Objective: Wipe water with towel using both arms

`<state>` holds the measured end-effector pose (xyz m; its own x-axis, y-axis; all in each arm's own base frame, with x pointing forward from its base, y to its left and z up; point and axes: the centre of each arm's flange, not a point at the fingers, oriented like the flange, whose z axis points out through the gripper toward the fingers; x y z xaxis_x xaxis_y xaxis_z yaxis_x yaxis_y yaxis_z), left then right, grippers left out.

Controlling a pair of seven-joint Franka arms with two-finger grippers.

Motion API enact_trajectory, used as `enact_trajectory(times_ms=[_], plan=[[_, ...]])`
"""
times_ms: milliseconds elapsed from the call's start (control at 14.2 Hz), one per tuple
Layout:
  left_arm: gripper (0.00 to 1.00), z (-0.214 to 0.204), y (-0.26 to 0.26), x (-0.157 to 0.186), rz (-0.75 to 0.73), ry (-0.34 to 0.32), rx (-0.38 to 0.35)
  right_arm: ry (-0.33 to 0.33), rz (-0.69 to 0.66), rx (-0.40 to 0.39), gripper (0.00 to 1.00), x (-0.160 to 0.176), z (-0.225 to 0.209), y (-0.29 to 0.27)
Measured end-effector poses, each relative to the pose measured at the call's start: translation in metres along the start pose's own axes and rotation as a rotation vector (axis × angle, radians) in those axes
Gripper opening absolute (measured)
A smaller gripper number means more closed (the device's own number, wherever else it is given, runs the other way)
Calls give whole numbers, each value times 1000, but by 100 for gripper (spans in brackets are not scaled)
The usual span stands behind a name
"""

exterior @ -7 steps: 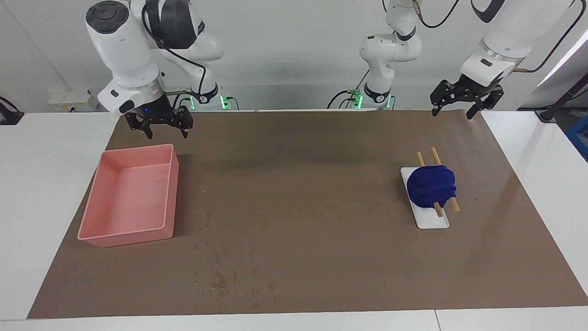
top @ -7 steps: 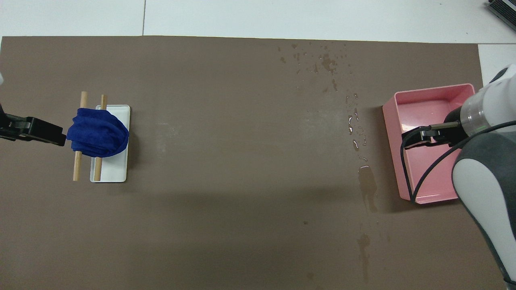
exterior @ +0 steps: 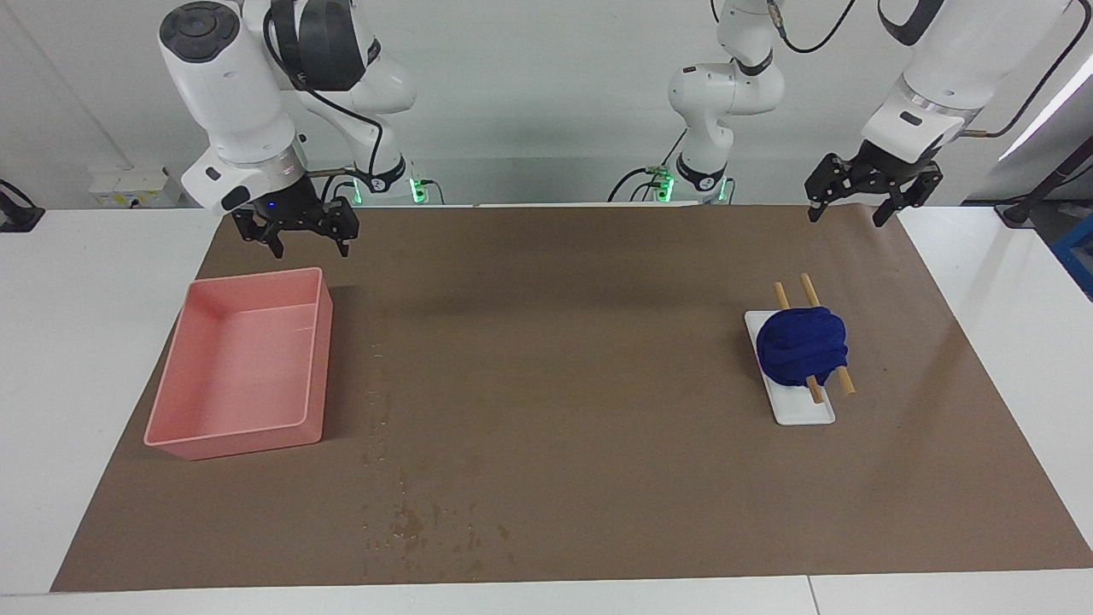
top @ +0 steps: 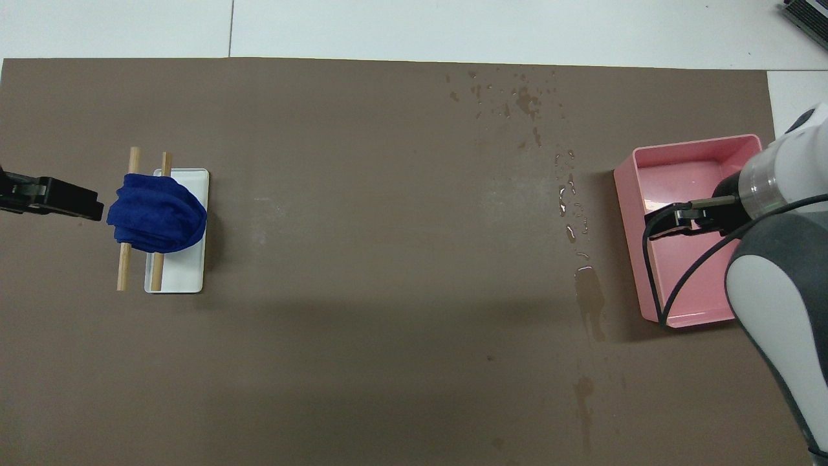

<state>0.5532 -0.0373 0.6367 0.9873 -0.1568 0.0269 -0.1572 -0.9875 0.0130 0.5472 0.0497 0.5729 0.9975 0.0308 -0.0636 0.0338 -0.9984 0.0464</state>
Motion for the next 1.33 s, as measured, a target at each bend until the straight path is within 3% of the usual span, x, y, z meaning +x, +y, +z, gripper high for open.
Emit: enact_trajectory(times_ms=[351, 702, 983, 1334], plan=[[100, 70, -52, 15, -88, 116, 38, 0, 0, 0, 100, 0, 0, 0], [100, 171, -59, 13, -115, 159, 42, 0, 0, 0, 100, 0, 0, 0], [100, 202, -50, 1, -135, 116, 33, 0, 0, 0, 100, 0, 0, 0], [93, 211, -50, -1, -140, 148, 36, 0, 0, 0, 100, 0, 0, 0]])
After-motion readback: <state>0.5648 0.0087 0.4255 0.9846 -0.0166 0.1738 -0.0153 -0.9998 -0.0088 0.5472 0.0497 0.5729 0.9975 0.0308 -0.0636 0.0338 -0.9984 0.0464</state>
